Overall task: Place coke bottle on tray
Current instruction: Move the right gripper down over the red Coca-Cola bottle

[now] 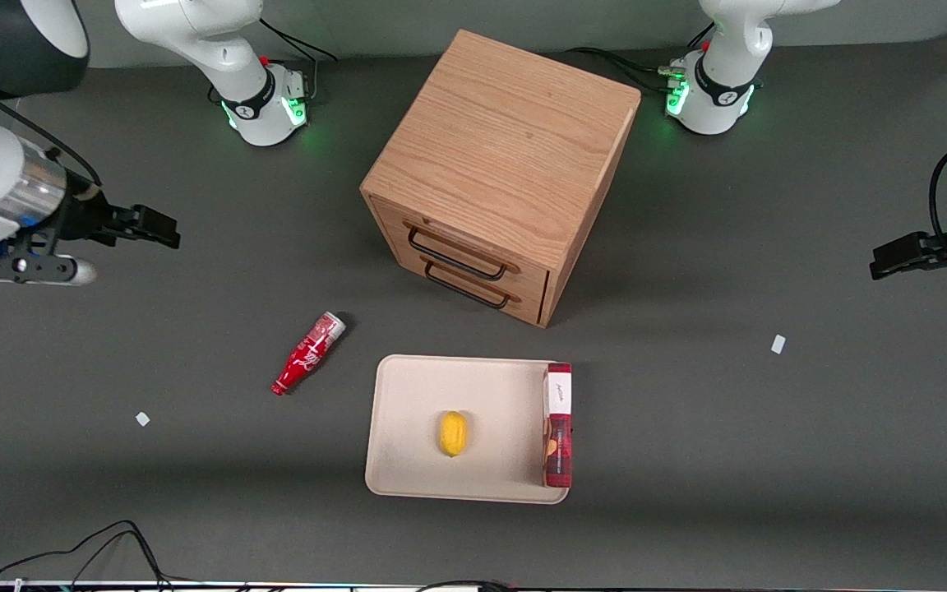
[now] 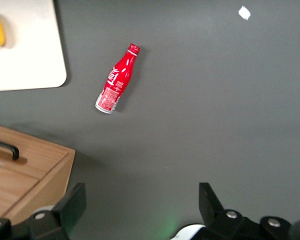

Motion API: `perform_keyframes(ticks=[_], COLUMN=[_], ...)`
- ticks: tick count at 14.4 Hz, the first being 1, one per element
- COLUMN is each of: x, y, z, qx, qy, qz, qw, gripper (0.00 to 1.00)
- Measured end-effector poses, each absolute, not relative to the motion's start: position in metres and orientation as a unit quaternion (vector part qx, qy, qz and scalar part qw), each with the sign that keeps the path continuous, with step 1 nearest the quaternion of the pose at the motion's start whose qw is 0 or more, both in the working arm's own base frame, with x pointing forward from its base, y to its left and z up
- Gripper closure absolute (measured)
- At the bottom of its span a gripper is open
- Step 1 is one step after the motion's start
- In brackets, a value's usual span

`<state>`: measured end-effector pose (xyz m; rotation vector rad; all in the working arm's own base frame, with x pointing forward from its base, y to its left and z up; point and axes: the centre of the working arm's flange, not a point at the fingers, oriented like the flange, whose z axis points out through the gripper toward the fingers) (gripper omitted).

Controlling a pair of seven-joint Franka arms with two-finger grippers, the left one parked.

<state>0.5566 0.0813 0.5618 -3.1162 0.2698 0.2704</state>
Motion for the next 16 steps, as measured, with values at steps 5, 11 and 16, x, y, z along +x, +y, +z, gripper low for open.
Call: perform_keyframes(ticks=[5,11,16], x=[0.587,0.564,0.538], y=[0.112,0.173,0.174], z=[0.492,0.386,0.314], qx=[-0.975,-0.958,-0.947], qy=[0.208,0.281,0.319], qz=[0.078,0.029,-0.020], qw=[0.025,0.045,0.034], gripper=[0.00,0.00,0.00])
